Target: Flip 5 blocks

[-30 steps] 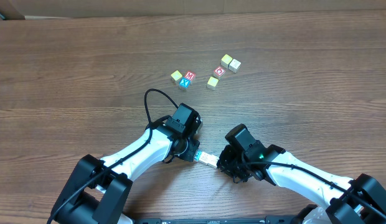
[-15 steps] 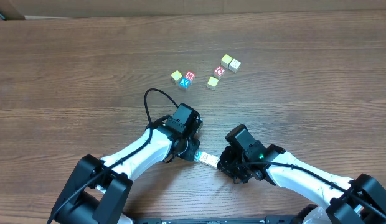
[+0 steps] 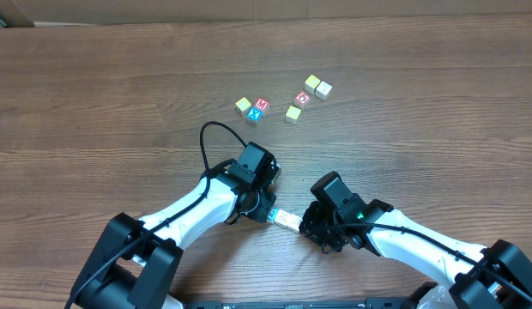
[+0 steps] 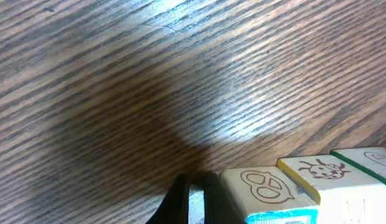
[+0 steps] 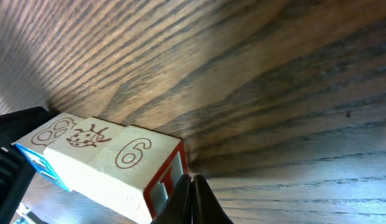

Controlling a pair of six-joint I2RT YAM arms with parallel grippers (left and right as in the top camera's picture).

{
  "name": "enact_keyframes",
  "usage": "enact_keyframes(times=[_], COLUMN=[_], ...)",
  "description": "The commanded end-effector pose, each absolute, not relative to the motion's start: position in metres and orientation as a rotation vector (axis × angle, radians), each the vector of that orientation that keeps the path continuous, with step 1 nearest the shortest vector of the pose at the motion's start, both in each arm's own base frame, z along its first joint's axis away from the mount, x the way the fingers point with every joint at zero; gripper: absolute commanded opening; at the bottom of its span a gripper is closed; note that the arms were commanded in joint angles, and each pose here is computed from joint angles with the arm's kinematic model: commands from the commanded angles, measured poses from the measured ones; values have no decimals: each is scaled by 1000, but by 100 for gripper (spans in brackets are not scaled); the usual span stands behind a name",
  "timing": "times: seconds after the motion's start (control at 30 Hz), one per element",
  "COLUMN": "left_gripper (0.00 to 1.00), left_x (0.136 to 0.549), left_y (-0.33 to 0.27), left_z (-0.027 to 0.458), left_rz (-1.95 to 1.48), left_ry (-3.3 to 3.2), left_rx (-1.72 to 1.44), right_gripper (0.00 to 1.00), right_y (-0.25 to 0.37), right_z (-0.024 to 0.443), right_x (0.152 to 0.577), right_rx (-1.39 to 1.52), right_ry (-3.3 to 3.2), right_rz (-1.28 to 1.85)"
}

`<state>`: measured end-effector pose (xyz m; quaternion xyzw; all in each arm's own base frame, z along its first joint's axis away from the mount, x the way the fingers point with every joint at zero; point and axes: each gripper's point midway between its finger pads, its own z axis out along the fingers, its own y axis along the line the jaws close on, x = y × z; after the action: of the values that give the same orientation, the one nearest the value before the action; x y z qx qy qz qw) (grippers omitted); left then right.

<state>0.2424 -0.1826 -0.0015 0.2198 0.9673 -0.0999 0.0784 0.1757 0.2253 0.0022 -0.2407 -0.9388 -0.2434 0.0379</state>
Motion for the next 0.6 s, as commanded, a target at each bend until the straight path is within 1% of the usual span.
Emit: enact_keyframes(times=[0.0, 0.23, 0.57], left_gripper=[4, 4, 4], left_x=[240, 241, 241], left_y=[-183, -183, -182], left_z=[-7, -6, -7], left_rz=[-283, -279, -273], left_ry=[2895, 2892, 2887], left_rx=[717, 716, 733], right_gripper=[4, 4, 4], right_y=[228, 234, 242], right_z=[1, 2, 2], right_x=[175, 170, 164], right_rx=[-722, -689, -743], right_ry=[-2878, -2883, -2871], right_rz=[-757, -767, -757])
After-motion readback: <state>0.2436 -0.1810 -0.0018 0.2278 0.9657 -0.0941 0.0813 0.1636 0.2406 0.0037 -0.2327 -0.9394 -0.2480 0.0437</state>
